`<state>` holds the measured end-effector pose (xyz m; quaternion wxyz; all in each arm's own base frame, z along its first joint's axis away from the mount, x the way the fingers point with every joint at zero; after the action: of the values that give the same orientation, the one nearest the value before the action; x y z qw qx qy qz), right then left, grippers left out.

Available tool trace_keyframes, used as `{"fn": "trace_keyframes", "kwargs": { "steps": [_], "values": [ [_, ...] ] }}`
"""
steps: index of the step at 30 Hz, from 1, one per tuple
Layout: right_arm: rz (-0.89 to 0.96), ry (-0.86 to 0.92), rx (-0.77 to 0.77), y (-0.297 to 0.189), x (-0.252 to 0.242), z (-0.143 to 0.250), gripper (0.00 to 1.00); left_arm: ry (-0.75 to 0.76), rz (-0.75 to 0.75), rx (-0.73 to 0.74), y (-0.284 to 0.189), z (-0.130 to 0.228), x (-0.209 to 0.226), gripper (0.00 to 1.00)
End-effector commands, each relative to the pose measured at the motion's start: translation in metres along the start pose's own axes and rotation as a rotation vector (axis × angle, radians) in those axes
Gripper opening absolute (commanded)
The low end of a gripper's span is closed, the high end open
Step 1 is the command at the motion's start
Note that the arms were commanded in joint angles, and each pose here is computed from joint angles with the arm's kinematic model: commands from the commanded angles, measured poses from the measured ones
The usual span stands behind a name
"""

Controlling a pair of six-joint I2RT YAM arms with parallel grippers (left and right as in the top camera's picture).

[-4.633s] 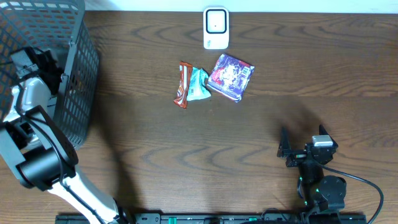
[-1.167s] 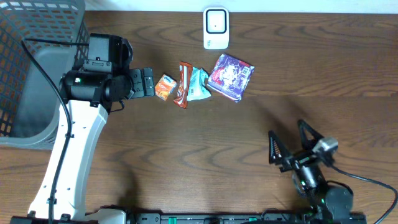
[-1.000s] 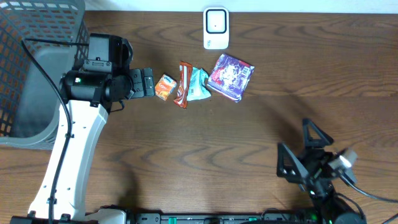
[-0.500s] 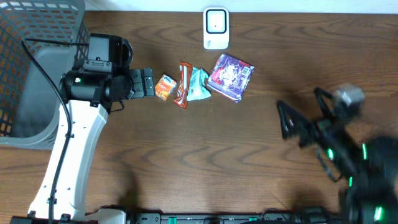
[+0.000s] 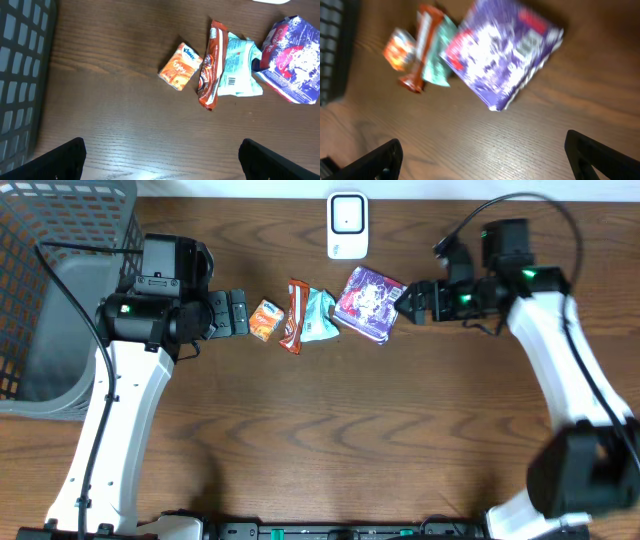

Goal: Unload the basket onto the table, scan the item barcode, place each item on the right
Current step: 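Raise the right arm and reach toward the purple package, then grasp the purple package with the right gripper and lift it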

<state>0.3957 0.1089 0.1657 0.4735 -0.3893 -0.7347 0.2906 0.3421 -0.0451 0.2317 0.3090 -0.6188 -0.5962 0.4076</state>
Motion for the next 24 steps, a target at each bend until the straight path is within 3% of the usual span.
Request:
{"fn": "trace_keyframes", "kwargs": {
  "steps": [1, 4, 12, 15, 19, 21, 24],
  "values": [
    [-0.053, 0.025, 0.085, 0.034, -0.007, 0.008, 0.95, 0.006, -0.009, 0.006, 0.002, 0.0, 0.002, 0.98],
    [-0.072, 0.196, 0.13, 0.061, -0.025, 0.013, 0.8, 0.006, -0.009, 0.006, 0.002, 0.0, 0.002, 0.98],
    [-0.426, 0.171, 0.125, 0.099, -0.012, 0.008, 0.79, 0.006, -0.009, 0.006, 0.002, 0.0, 0.002, 0.98],
    [-0.423, 0.187, 0.138, 0.119, -0.018, 0.011, 0.73, 0.006, -0.009, 0.006, 0.002, 0.0, 0.002, 0.98],
    [-0.356, 0.206, 0.154, 0.138, -0.036, 0.019, 0.74, 0.006, -0.009, 0.006, 0.002, 0.0, 0.002, 0.98],
    [-0.338, 0.208, 0.155, 0.143, -0.042, 0.02, 0.61, 0.006, -0.009, 0.006, 0.002, 0.0, 0.002, 0.98],
    [-0.332, 0.2, 0.143, 0.145, -0.044, 0.018, 0.2, 0.006, -0.009, 0.006, 0.002, 0.0, 0.002, 0.98]
  ]
}}
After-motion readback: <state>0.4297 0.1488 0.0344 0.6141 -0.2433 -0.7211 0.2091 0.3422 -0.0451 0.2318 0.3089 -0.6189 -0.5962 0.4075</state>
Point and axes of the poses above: each gripper's point midway between its finger pads, its own y axis out along the fingers, its own x axis along the line the jaws close on, z = x × y, the point moved 2 cm from there along -y, back along the fingers, and after that the axes turned 1 degree about y, right-handed, at the moved point
